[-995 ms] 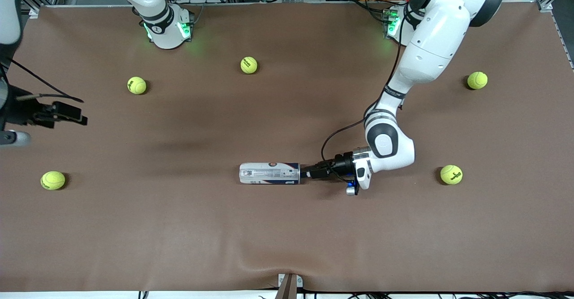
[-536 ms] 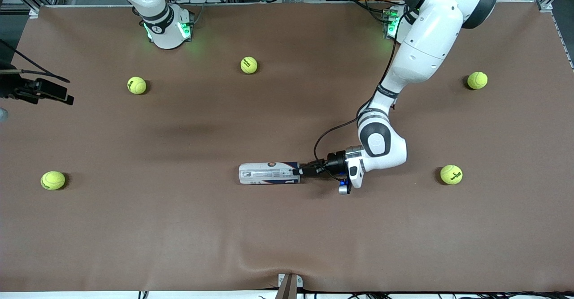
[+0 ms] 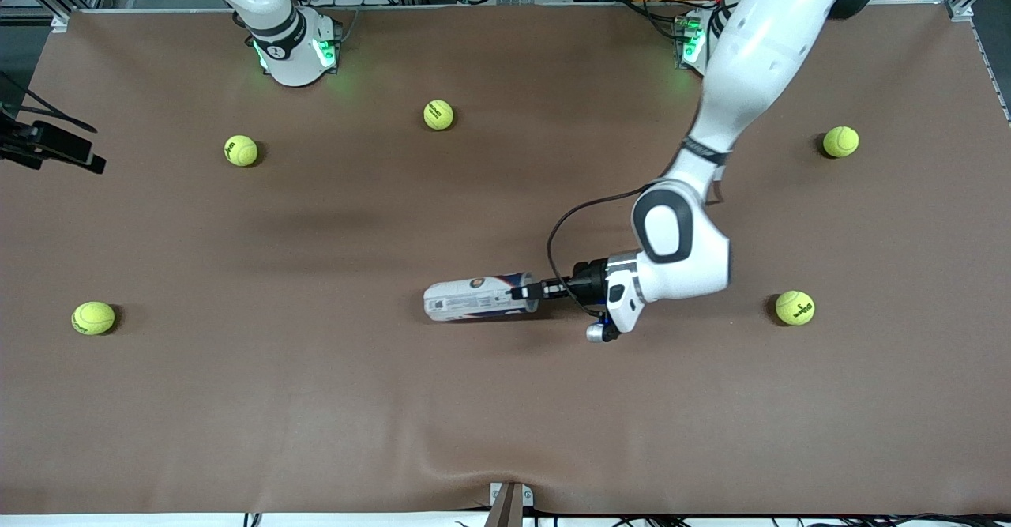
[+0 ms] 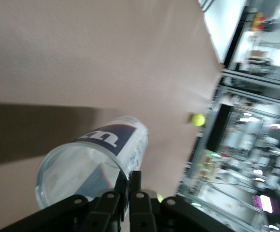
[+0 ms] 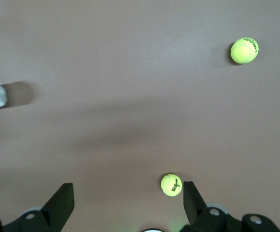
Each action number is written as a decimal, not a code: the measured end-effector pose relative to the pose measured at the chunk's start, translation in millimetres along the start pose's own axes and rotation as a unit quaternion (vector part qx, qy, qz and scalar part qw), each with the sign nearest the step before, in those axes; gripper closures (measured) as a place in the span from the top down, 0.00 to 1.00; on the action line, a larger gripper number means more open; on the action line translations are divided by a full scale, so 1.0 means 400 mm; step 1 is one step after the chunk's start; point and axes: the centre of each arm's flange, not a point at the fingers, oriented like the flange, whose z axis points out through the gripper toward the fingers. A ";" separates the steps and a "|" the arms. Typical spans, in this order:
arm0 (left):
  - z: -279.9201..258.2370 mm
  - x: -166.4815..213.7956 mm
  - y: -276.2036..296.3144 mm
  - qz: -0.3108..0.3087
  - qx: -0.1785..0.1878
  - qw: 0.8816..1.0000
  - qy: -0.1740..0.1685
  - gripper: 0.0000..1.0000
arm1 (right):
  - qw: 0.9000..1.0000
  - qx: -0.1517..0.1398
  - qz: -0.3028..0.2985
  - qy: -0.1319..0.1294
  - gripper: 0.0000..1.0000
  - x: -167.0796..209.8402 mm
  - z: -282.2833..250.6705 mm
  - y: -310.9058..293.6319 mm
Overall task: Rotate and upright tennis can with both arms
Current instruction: 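Lift and tilt the can upright with the left gripper, then lower the upright can onto the table with the left gripper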
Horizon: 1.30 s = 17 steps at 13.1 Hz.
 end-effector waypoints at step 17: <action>0.209 -0.514 0.335 0.197 0.466 0.862 0.036 0.05 | 0.997 -0.041 -0.063 0.018 1.00 -0.029 -0.046 -0.025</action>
